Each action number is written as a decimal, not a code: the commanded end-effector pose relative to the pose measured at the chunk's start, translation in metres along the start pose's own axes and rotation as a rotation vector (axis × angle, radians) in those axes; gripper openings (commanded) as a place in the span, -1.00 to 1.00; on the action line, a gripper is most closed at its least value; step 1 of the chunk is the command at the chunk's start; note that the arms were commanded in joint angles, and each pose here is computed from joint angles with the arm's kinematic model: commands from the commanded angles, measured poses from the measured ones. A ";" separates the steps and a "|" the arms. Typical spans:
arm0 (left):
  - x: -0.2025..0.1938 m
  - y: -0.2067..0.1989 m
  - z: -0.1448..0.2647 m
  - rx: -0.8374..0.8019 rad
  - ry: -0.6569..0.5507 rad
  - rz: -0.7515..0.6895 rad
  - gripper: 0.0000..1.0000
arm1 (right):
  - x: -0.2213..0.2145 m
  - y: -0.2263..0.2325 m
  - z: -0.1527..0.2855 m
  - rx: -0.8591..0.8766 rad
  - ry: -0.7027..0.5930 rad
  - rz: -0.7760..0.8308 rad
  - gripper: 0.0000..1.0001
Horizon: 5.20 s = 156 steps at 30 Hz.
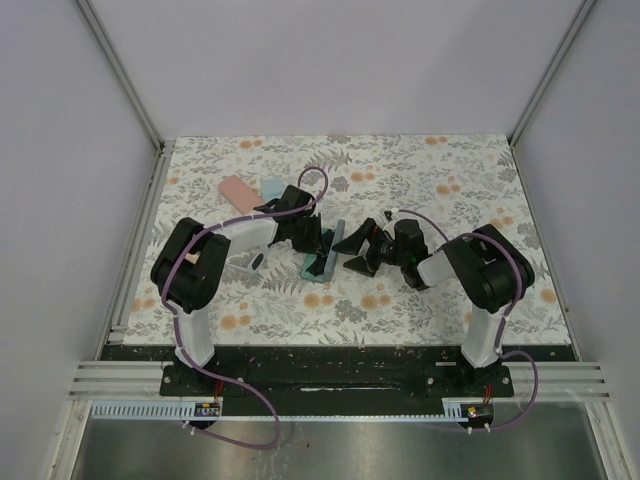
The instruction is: Organize the sunglasses
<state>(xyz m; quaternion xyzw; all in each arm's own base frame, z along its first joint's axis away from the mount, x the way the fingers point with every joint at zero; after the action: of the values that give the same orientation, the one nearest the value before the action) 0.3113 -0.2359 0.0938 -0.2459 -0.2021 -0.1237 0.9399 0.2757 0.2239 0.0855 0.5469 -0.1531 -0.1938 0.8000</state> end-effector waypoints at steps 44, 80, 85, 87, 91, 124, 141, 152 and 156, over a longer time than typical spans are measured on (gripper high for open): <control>0.008 0.002 0.011 0.173 -0.016 -0.071 -1.00 | 0.007 0.005 -0.011 0.203 0.023 0.043 0.22; -0.008 0.023 0.049 -0.225 -0.190 0.175 -0.53 | 0.017 0.013 -0.010 -0.042 0.076 0.081 0.21; -0.013 0.030 0.043 -0.260 -0.190 0.207 -0.78 | 0.019 0.007 -0.008 -0.152 0.083 0.100 0.20; -0.015 0.031 0.042 -0.262 -0.194 0.213 -0.82 | 0.021 0.007 -0.007 -0.202 0.081 0.111 0.20; -0.016 0.033 0.043 -0.261 -0.208 0.220 -0.87 | 0.028 0.013 -0.005 -0.299 0.064 0.148 0.21; 0.016 0.044 0.025 -0.342 -0.215 0.258 -0.45 | 0.031 0.073 -0.003 -0.254 0.140 0.264 0.95; 0.012 0.045 0.004 -0.280 -0.155 0.251 -0.79 | 0.051 0.047 0.031 0.127 0.109 0.159 0.92; 0.011 0.048 0.002 -0.250 -0.139 0.247 -0.88 | 0.046 0.011 0.017 0.206 0.143 0.119 0.75; 0.011 0.048 0.002 -0.244 -0.141 0.247 -0.91 | 0.045 0.004 0.013 0.247 0.155 0.100 0.71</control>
<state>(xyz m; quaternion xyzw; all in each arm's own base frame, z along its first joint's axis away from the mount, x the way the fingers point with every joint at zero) 0.3258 -0.1944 0.0782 -0.4016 -0.1956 -0.0040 0.8947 0.3094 0.1898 0.0909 0.6084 -0.1275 -0.1217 0.7738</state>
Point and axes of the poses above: each gripper's point midway between its finger pads, its own z axis back along the fingers, its own y axis along the line the jaws close on, x = y × z, the point moved 8 cm from there along z, back along the fingers, and after that the axes turned 6 degrees about -z, right-handed, at the moved point
